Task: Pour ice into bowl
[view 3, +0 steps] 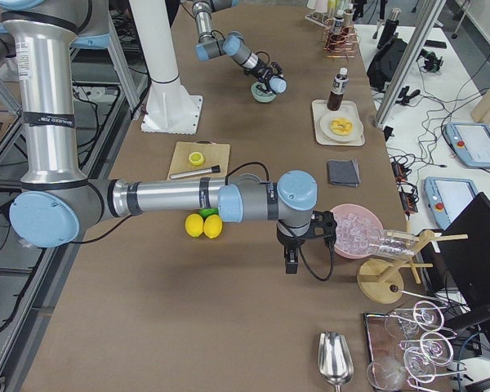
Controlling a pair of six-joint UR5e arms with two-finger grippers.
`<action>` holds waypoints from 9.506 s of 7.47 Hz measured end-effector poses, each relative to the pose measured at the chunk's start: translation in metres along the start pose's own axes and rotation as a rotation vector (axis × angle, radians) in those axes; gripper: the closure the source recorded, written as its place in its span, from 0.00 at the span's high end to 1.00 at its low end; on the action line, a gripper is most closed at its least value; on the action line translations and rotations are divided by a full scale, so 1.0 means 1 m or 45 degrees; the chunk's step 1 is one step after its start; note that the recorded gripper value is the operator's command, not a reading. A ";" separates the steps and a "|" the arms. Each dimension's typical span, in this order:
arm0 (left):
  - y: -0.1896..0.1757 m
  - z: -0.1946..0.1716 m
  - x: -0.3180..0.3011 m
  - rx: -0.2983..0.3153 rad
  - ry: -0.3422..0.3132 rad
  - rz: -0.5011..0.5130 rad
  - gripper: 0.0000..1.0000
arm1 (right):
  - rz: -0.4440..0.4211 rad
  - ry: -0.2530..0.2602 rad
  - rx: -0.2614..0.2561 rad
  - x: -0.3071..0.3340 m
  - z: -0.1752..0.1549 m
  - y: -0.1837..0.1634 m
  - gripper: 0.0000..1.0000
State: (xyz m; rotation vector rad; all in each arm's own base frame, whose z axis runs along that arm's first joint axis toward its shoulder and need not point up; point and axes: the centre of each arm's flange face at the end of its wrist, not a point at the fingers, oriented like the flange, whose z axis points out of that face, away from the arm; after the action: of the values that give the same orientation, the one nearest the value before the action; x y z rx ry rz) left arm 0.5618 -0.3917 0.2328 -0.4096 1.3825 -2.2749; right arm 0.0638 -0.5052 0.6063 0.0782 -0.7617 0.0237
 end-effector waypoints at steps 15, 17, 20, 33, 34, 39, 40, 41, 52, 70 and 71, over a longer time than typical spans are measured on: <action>-0.010 0.006 0.061 0.390 -0.200 0.538 0.51 | -0.003 0.006 0.007 -0.003 -0.003 -0.006 0.99; -0.022 0.017 0.096 0.547 -0.240 0.663 0.49 | 0.007 0.010 0.017 -0.008 -0.007 -0.012 0.99; -0.070 0.040 0.134 0.791 -0.293 0.853 0.49 | 0.052 0.023 0.010 -0.041 -0.016 -0.036 0.99; -0.417 0.147 0.293 1.704 -0.745 1.563 0.47 | 0.195 0.072 0.136 -0.574 0.049 -0.025 0.99; -0.427 0.152 0.300 1.720 -0.732 1.571 0.47 | 0.194 0.050 0.125 -0.621 0.050 -0.011 0.99; -0.431 0.157 0.309 1.721 -0.708 1.573 0.88 | 0.013 0.025 0.036 -0.820 0.086 0.073 0.99; -0.431 0.157 0.309 1.719 -0.721 1.587 0.96 | -0.009 0.022 0.036 -0.843 0.097 0.083 0.99; -0.431 0.157 0.309 1.717 -0.731 1.598 0.97 | -0.026 0.015 0.038 -0.864 0.106 0.088 0.99; -0.334 0.110 0.367 1.486 -0.761 1.736 0.97 | -0.042 0.018 0.057 -0.891 0.161 0.071 0.00; -0.459 -0.111 0.629 0.005 -0.948 2.470 0.97 | -0.367 0.016 -0.081 -0.393 -0.031 -0.098 0.00; -0.466 -0.112 0.638 -0.036 -0.942 2.491 0.97 | -0.384 -0.003 -0.100 -0.340 -0.033 -0.096 0.00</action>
State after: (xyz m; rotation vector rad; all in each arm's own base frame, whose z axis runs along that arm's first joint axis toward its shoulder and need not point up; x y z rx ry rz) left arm -0.1387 -0.4481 0.6103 0.1559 0.6403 -0.3720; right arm -0.1549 -0.5955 0.3419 0.1177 -0.7461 -0.2930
